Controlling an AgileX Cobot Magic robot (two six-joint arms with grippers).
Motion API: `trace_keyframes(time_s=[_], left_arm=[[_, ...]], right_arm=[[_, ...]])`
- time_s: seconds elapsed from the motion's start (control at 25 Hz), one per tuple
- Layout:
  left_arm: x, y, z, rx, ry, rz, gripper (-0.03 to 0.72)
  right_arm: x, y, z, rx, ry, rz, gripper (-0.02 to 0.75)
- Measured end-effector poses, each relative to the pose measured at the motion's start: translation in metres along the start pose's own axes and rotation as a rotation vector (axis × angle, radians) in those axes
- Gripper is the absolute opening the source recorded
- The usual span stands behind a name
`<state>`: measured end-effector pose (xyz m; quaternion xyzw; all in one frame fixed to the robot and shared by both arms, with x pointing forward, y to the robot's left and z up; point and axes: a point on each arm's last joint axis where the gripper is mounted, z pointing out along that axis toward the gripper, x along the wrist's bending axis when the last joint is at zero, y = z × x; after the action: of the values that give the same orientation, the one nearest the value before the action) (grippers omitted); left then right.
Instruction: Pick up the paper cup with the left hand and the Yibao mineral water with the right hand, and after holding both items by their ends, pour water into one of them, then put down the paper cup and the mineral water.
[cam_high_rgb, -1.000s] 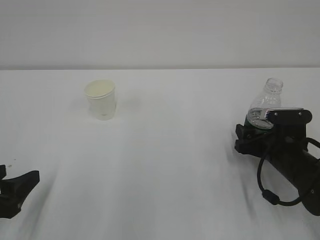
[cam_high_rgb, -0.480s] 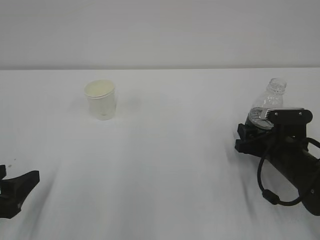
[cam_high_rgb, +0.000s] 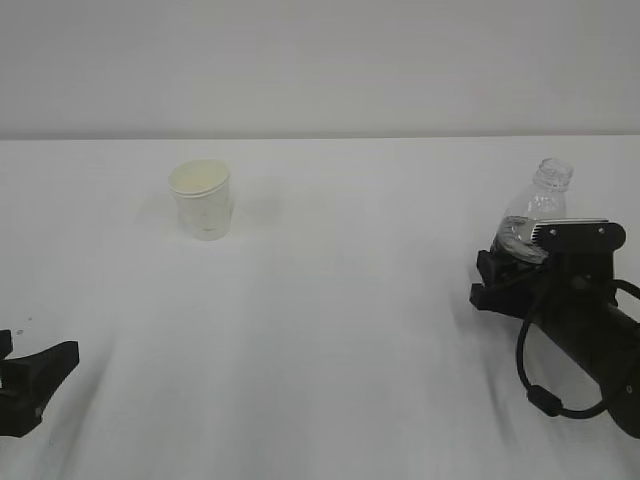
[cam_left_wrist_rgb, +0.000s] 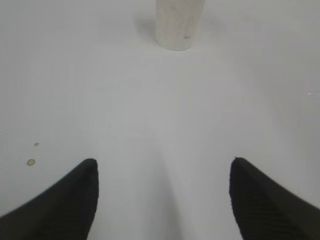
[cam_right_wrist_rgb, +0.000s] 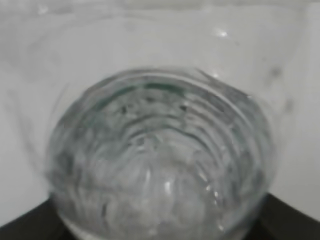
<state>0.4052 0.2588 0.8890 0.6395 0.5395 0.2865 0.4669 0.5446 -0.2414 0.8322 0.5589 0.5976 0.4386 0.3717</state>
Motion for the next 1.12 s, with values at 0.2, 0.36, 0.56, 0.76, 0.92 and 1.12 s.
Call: trace_keyframes(time_s=[0.2,0.36,0.56,0.76,0.92,1.12], left_arm=[[0.0,0.0,0.0,0.0,0.0,0.0,0.589],[0.0,0.0,0.0,0.0,0.0,0.0,0.589],[0.0,0.0,0.0,0.0,0.0,0.0,0.589],[0.0,0.0,0.0,0.0,0.0,0.0,0.589],[0.0,0.0,0.0,0.0,0.0,0.0,0.589],[0.0,0.0,0.0,0.0,0.0,0.0,0.589]], right_arm=[[0.002,-0.001,-0.002,0.002,0.023,-0.011,0.445],[0.003,0.004,-0.007,0.015,0.032,-0.014,0.444],[0.004,0.019,-0.012,-0.022,0.037,-0.013,0.444],[0.006,0.029,-0.015,-0.055,0.061,-0.022,0.444],[0.008,0.034,-0.017,-0.071,0.075,-0.027,0.444],[0.009,0.042,-0.026,-0.093,0.095,-0.038,0.444]])
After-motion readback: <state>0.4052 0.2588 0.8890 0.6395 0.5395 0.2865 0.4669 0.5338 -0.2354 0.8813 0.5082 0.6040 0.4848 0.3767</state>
